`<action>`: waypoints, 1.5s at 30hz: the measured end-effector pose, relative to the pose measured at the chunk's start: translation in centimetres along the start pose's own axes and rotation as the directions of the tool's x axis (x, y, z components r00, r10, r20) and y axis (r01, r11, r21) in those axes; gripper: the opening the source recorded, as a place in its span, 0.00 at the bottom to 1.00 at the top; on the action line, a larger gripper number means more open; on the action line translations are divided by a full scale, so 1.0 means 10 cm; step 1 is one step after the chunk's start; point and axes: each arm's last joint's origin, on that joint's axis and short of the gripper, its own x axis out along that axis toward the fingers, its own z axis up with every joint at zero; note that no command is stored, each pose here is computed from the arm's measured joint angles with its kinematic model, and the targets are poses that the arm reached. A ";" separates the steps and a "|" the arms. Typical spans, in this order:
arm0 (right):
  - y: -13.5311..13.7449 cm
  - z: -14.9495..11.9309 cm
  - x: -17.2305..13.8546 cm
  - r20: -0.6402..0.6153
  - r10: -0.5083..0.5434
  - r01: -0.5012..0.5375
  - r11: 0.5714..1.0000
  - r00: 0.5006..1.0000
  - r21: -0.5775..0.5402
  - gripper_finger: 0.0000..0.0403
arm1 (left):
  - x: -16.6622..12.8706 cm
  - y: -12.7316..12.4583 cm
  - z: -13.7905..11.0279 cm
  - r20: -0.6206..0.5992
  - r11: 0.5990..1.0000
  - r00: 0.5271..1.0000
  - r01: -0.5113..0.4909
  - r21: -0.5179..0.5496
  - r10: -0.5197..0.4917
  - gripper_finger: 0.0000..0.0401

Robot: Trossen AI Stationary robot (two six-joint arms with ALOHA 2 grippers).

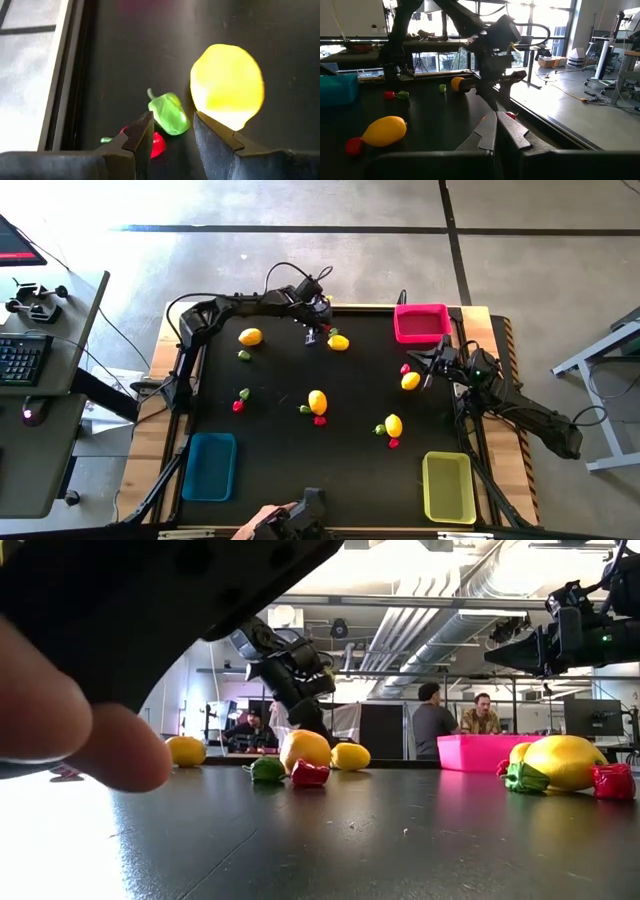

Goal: Sort produce into baskets
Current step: Put the red chilli pepper into the blue bin

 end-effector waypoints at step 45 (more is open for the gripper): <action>0.00 0.00 0.00 0.000 0.000 0.000 1.000 1.000 0.000 0.00 | 0.19 -0.04 -0.10 -0.200 0.651 0.958 0.018 0.759 0.207 0.31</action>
